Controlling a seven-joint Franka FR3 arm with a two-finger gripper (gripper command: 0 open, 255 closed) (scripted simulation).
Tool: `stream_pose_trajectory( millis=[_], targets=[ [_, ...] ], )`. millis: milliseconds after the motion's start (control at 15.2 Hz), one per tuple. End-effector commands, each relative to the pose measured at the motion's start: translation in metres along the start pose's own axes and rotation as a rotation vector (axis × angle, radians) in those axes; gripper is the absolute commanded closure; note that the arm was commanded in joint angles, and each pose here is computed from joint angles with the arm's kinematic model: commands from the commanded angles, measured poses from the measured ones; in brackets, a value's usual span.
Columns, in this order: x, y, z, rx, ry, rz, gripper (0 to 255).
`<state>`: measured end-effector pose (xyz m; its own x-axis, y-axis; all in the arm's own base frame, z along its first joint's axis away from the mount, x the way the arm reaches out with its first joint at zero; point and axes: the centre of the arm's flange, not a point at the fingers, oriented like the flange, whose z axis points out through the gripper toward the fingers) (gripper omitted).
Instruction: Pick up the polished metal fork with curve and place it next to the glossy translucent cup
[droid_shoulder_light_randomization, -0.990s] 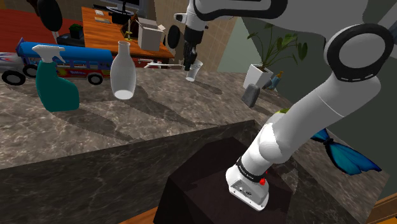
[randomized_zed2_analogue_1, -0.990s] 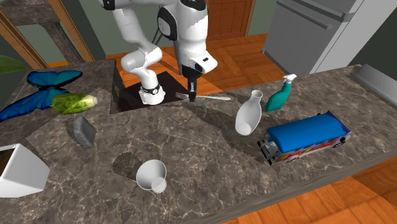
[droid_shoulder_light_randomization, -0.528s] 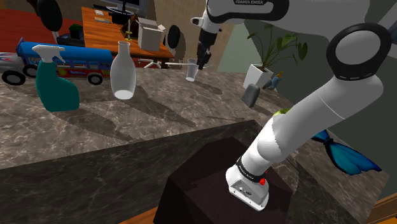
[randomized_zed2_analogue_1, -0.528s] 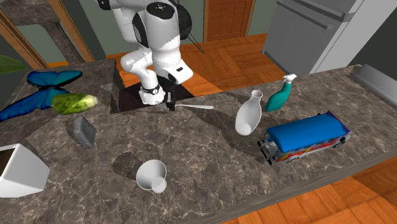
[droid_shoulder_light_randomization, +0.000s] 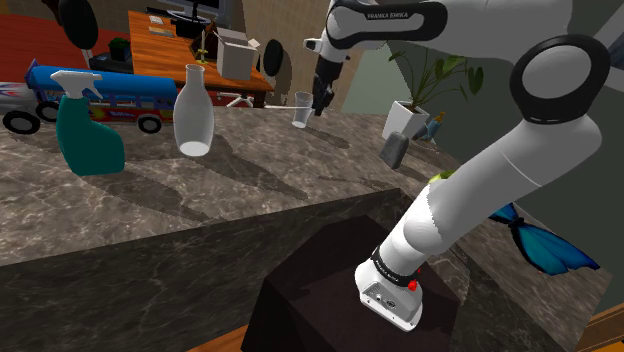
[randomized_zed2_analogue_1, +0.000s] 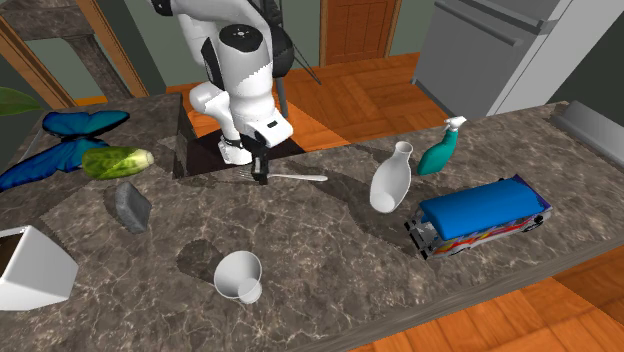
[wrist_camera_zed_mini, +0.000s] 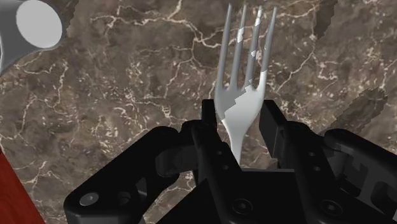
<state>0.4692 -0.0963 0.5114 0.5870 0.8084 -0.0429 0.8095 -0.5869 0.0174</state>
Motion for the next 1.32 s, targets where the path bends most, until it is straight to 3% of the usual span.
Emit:
stream_pose_trajectory(
  millis=[0, 1254],
  targets=[
    [-0.001, 0.0, 0.011, 0.0, 0.0, 0.0, 255],
    [0.003, -0.002, 0.111, 0.0, 0.0, 0.0, 255]
  ],
)
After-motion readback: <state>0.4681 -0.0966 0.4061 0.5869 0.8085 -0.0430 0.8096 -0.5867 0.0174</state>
